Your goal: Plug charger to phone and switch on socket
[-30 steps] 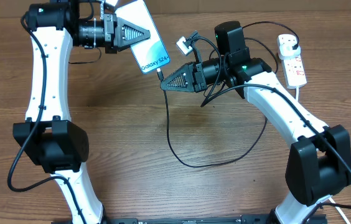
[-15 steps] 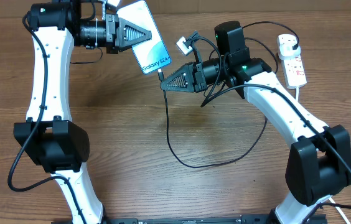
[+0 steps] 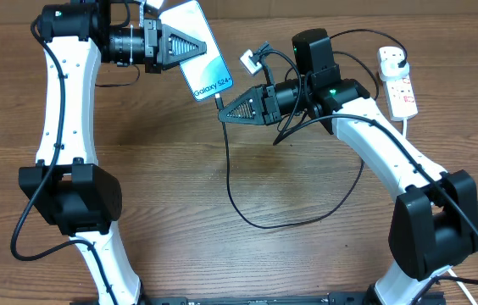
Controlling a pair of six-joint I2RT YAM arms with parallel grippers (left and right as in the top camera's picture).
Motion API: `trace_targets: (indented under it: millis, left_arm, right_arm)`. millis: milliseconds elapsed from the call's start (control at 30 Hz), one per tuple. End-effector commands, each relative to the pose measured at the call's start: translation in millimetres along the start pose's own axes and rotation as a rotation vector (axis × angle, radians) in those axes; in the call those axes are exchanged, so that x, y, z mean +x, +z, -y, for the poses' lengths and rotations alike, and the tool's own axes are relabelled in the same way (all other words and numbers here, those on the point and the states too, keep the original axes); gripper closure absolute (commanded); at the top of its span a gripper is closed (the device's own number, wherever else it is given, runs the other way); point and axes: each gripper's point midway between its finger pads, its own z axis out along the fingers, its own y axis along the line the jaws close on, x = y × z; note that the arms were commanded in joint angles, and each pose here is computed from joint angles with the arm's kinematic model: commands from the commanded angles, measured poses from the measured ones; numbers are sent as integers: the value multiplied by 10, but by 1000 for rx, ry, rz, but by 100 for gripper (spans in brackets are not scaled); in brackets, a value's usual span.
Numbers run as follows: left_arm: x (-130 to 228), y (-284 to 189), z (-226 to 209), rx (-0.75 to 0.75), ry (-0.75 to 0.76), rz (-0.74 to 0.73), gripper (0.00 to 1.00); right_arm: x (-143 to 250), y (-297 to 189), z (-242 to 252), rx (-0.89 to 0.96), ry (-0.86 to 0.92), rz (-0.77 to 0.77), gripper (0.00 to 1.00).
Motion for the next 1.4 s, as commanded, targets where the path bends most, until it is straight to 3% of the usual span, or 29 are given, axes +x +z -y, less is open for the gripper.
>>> trace_targets:
  millis: [0,1367]
  left_arm:
    - [26,30,288,77,63,-3,96]
    - [57,116,319,84,79,-22,96]
  right_arm:
    - [-71,-31,-100,13,-37,14,96]
    - [-199,-146,-75,34,-38,54,96]
